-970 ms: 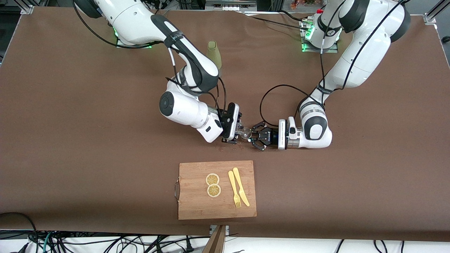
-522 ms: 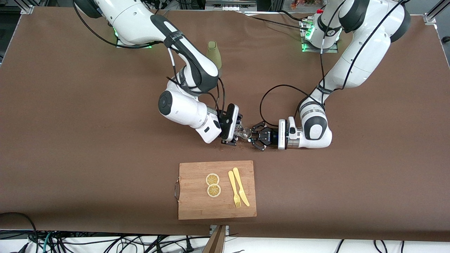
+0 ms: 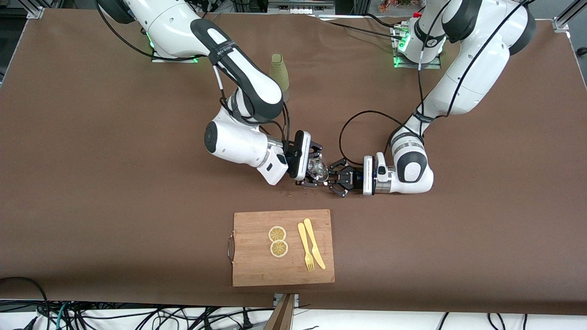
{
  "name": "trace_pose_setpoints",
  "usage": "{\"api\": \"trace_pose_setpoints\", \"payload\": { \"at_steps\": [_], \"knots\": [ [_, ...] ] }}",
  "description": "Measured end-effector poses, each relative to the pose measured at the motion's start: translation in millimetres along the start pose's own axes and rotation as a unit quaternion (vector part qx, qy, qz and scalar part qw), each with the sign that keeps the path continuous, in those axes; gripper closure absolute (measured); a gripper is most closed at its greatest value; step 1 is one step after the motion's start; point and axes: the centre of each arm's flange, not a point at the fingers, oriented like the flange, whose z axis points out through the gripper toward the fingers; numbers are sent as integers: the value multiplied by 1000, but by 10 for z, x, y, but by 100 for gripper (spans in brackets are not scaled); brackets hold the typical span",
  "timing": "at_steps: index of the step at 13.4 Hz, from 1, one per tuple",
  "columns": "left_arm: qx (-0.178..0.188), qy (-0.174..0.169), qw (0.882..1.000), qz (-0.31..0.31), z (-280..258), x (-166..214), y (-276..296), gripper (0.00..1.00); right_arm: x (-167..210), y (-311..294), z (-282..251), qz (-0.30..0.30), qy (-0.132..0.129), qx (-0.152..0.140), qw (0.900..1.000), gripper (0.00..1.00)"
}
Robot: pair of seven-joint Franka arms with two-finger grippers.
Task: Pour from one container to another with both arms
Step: 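Carry the jigger and glass back and lower them onto the table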
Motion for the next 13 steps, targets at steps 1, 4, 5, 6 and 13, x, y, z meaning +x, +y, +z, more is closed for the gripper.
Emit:
{"api": "trace_pose_setpoints", "payload": {
  "at_steps": [1, 4, 5, 6, 13],
  "knots": [
    [0, 0, 1000, 0, 0, 0, 0, 79, 3, 20, -24, 0, 4, -1, 1000, 88],
    [1, -1, 1000, 3, -19, -7, -7, 79, 85, 85, -161, 1, 15, -8, 1000, 88],
    [4, -3, 1000, 7, -60, -19, -21, 79, 121, 93, -221, 1, 21, -6, 1000, 88],
    [6, -4, 1000, 12, -142, -41, -45, 79, 145, 110, -290, -2, 27, 1, 1000, 88],
    [19, 12, 997, 70, -1543, -128, -246, 79, -529, 774, -1257, -37, 92, 97, 990, 88]
  ]
}}
